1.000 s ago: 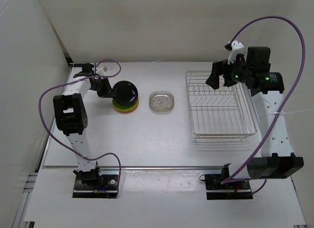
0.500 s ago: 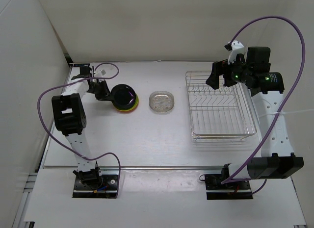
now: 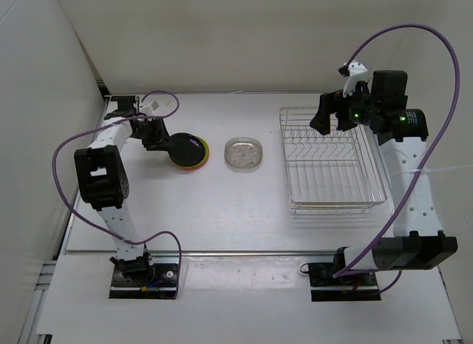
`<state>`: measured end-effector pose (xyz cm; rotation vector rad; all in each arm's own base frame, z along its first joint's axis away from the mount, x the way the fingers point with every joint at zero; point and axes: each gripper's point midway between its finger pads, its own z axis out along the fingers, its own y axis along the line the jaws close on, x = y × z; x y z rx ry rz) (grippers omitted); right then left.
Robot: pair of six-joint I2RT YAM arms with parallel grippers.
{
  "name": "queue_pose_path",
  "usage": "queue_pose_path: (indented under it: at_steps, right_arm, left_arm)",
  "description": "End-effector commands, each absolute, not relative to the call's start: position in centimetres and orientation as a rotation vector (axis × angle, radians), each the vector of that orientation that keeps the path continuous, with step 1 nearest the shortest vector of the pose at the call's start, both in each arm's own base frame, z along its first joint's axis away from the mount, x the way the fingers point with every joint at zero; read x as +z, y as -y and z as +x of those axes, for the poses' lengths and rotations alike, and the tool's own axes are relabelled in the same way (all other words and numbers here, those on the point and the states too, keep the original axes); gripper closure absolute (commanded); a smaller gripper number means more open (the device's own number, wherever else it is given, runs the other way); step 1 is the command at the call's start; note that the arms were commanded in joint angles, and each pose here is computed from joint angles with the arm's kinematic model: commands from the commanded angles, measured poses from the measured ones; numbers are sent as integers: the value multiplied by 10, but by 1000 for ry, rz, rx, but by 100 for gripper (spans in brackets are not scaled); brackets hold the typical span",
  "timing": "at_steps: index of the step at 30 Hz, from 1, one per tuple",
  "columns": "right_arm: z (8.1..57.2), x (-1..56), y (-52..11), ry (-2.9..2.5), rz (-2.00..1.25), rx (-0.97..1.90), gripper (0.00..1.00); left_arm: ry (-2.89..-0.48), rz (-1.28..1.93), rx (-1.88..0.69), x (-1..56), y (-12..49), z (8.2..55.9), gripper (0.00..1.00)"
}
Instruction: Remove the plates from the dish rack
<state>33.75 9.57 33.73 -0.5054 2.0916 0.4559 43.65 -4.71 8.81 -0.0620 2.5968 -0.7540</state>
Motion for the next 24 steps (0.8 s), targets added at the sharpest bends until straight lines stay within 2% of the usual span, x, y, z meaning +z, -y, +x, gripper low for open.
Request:
queue_pose_path:
  at_steps: [1, 4, 8, 12, 17, 21, 24]
  right_arm:
    - [337, 354, -99, -2031, -526, 465, 0]
    - [337, 354, -99, -2031, -526, 465, 0]
    - [337, 354, -99, -2031, -526, 465, 0]
    - [332, 356, -98, -2022, -527, 463, 0]
    - [332, 356, -98, -2022, -527, 463, 0]
    - [332, 356, -98, -2022, -527, 463, 0]
    - [332, 356, -98, -2022, -527, 463, 0]
  left_arm:
    - [-2480, 44, -759, 136, 58, 436, 43]
    - [-2481, 58, -763, 140, 63, 433, 41]
    - [-2500, 57, -748, 134, 64, 430, 31]
    - [-2515, 47, -727, 129, 62, 428, 28]
    - [-2573, 11, -672, 117, 54, 427, 17]
    - [-2579, 6, -591, 129, 48, 433, 8]
    - [-2567, 23, -584, 138, 47, 433, 7]
